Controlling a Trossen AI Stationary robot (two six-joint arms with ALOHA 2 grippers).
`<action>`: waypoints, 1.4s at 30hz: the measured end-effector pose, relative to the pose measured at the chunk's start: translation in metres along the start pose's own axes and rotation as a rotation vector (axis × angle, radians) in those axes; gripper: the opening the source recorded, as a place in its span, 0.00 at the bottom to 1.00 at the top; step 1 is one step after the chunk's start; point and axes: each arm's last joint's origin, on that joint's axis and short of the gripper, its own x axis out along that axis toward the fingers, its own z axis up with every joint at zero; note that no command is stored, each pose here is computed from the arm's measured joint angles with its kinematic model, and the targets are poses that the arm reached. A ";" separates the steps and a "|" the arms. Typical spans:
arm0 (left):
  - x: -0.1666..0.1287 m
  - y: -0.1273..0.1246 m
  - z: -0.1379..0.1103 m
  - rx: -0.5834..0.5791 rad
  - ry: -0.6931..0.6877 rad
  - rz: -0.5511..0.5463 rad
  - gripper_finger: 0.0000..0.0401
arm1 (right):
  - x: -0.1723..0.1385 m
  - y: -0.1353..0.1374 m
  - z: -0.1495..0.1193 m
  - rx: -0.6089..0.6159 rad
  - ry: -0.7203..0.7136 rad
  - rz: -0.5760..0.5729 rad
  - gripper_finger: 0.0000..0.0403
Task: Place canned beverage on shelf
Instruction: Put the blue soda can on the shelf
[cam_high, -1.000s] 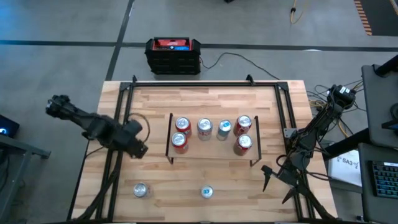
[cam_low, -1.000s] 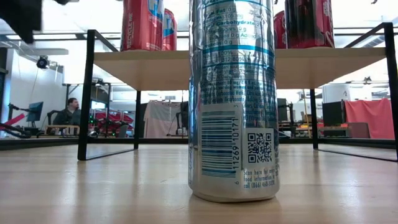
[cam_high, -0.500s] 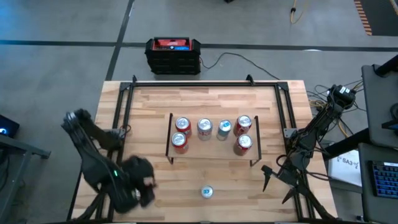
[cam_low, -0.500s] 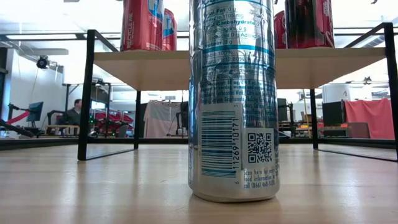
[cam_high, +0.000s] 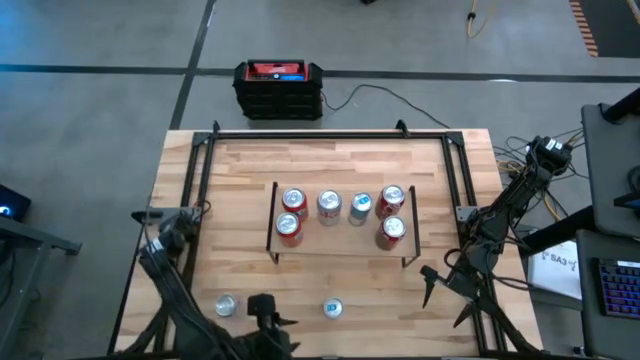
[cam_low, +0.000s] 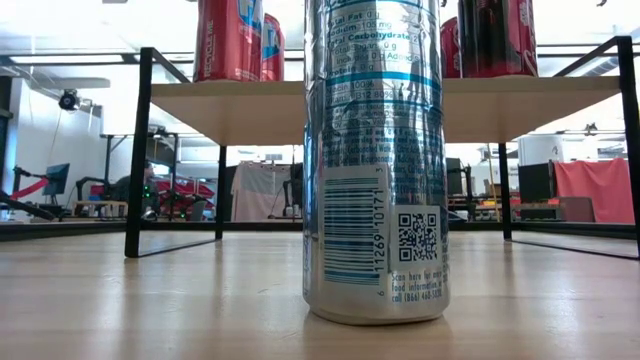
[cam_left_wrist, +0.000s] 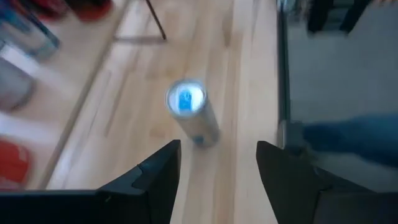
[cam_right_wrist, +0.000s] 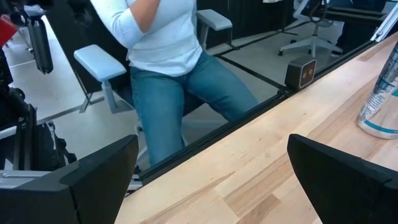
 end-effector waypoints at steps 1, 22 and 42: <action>0.006 -0.002 -0.004 0.011 0.021 0.009 0.49 | 0.000 0.000 0.000 -0.001 -0.001 0.000 0.99; 0.099 -0.017 -0.016 0.022 -0.132 0.371 0.49 | 0.000 0.000 -0.001 0.000 0.011 -0.001 0.99; 0.125 -0.020 -0.015 -0.122 -0.138 0.346 0.79 | 0.000 0.000 -0.001 0.000 0.011 -0.001 0.99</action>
